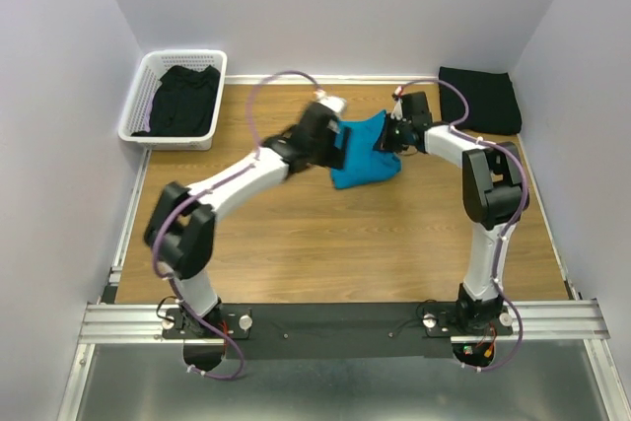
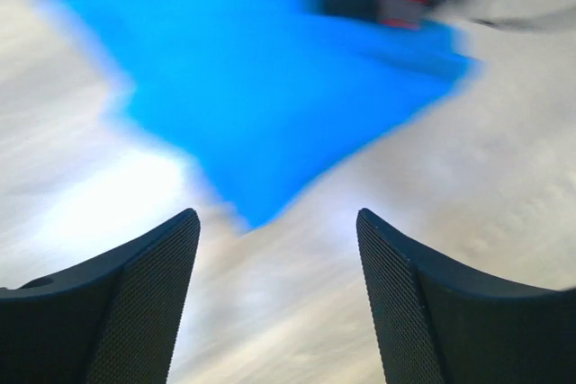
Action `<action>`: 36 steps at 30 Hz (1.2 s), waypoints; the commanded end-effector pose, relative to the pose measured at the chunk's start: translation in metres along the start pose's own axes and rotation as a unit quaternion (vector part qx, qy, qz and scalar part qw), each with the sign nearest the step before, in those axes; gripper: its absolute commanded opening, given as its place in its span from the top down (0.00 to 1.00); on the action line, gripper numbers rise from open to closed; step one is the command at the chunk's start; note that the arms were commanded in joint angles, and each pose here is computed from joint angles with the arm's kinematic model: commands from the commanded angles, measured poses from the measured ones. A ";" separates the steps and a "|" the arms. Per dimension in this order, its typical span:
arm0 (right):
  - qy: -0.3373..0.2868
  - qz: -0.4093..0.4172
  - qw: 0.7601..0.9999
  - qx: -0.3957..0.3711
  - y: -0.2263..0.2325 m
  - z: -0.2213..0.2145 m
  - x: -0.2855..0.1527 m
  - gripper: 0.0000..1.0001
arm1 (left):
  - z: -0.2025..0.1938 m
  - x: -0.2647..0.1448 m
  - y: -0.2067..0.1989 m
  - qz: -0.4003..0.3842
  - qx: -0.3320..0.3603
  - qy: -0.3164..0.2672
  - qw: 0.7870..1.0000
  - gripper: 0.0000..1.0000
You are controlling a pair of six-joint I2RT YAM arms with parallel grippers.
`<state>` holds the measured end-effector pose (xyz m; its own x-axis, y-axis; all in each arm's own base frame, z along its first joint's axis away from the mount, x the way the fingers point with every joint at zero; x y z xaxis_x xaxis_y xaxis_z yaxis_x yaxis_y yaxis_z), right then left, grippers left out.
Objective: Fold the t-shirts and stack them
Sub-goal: Neatly place the folded tshirt to the corner
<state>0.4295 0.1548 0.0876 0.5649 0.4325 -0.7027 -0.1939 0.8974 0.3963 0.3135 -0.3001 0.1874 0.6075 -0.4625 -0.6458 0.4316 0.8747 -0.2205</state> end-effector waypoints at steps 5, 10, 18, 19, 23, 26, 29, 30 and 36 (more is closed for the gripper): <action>-0.021 -0.281 0.933 -0.223 -0.065 0.070 0.003 1.00 | 0.038 -0.071 0.123 0.076 -0.075 -0.088 0.990 0.20; -0.015 -0.386 0.865 -0.321 -0.101 0.119 0.011 1.00 | 0.012 -0.101 0.173 0.148 -0.130 -0.146 0.970 0.20; -0.054 -0.424 0.835 -0.346 -0.143 0.178 0.013 0.99 | -0.040 -0.095 0.197 0.211 -0.150 -0.124 0.958 0.20; -0.061 -0.430 0.831 -0.347 -0.145 0.185 0.008 1.00 | -0.041 -0.091 0.200 0.219 -0.154 -0.120 0.956 0.20; -0.059 -0.454 0.820 -0.344 -0.161 0.192 -0.001 0.99 | -0.044 -0.085 0.205 0.237 -0.161 -0.113 0.951 0.20; -0.063 -0.469 0.810 -0.346 -0.168 0.196 -0.006 0.99 | -0.049 -0.081 0.205 0.233 -0.163 -0.107 0.953 0.20; -0.065 -0.486 0.797 -0.352 -0.173 0.200 -0.011 0.99 | -0.053 -0.077 0.206 0.233 -0.160 -0.098 0.954 0.20; -0.069 -0.491 0.795 -0.350 -0.176 0.204 -0.016 1.00 | -0.054 -0.076 0.206 0.234 -0.161 -0.096 0.954 0.21; -0.094 -0.498 0.794 -0.336 -0.180 0.217 -0.039 0.99 | -0.053 -0.077 0.207 0.239 -0.164 -0.099 0.952 0.21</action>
<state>0.6115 -0.0248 0.1427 0.7874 -0.4415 -0.4301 -0.0246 0.6747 -0.7376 0.3165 -0.0798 0.1526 0.7958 -0.0308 -0.6048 -0.0981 0.9789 -0.1790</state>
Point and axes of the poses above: each gripper's point midway between its finger pads, its own x axis out along the fingers, its own y axis along the line the jaws close on, z = x × y, the point moved 7 cm from there along -x, back along the fingers, and after that the axes turned 4 degrees about -x, right-handed, at the moved point
